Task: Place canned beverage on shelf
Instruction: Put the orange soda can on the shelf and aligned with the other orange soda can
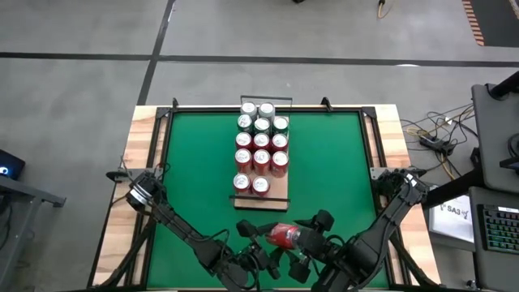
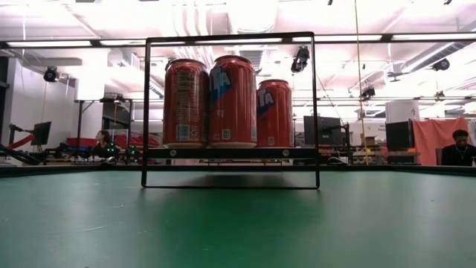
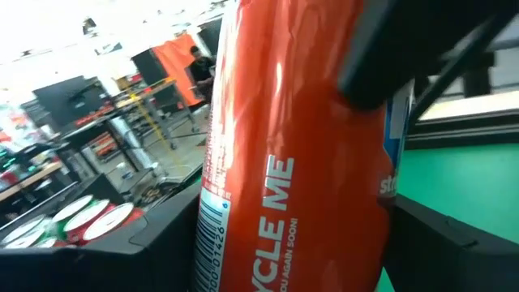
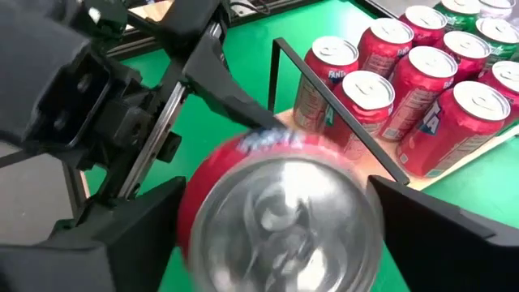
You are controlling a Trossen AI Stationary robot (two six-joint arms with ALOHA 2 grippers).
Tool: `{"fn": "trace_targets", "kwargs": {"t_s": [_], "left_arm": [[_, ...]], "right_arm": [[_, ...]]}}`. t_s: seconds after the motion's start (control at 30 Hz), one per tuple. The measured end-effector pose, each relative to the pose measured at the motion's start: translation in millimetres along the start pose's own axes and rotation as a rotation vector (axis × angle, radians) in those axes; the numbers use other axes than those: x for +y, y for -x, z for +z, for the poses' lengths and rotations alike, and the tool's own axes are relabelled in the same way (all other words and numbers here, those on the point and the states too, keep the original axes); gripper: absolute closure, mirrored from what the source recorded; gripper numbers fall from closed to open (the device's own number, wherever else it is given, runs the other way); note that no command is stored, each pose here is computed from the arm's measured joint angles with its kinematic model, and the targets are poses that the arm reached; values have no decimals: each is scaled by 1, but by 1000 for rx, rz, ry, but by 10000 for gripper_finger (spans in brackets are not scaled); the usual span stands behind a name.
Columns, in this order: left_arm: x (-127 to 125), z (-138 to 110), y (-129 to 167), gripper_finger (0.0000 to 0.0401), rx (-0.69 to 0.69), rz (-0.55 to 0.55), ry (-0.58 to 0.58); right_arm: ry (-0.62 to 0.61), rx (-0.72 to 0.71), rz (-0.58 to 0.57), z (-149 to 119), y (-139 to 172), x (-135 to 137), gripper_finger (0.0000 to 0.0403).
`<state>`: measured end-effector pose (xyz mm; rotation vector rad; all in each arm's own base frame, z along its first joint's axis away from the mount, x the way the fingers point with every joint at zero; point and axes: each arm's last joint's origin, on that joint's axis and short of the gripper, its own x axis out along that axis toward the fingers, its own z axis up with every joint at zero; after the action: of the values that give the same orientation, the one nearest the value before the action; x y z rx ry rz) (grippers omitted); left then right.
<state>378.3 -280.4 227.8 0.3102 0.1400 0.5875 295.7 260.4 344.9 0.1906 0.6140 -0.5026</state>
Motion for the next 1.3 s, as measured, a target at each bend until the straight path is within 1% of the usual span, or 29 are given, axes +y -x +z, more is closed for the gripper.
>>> {"fn": "trace_targets", "kwargs": {"t_s": [0.1,0.2,0.3,0.4,0.47,0.57,0.63,0.73,0.8,0.87,0.97,1.13,1.3], "left_arm": [[2,5,1,117,-13,-49,-13],[9,15,5,117,-18,-65,-28],[18,25,9,117,-16,-105,-45],[25,33,14,117,-14,-213,-50],[29,36,17,117,-6,-327,-55],[37,44,21,117,5,-467,-39],[40,49,24,117,-4,-540,-19],[40,54,27,117,-36,-651,-8],[39,56,28,117,-57,-715,4],[38,60,29,117,-83,-764,32],[36,62,30,117,-118,-805,55],[34,61,29,117,-127,-820,54],[34,62,29,117,-131,-819,55]], "right_arm": [[11,0,9,3,3,-1,14],[43,-9,41,12,12,-1,10],[112,-28,84,22,26,-1,8],[222,-53,140,30,47,-2,7],[292,-75,180,35,61,-3,7],[368,-104,233,41,79,-4,6],[461,-110,270,40,88,-4,6],[616,-107,332,30,102,-2,5],[687,-108,360,22,108,1,5],[715,-109,365,15,110,5,5],[745,-97,356,2,104,11,5],[753,-103,359,-18,87,26,5],[766,-178,397,-26,70,43,5]]}}
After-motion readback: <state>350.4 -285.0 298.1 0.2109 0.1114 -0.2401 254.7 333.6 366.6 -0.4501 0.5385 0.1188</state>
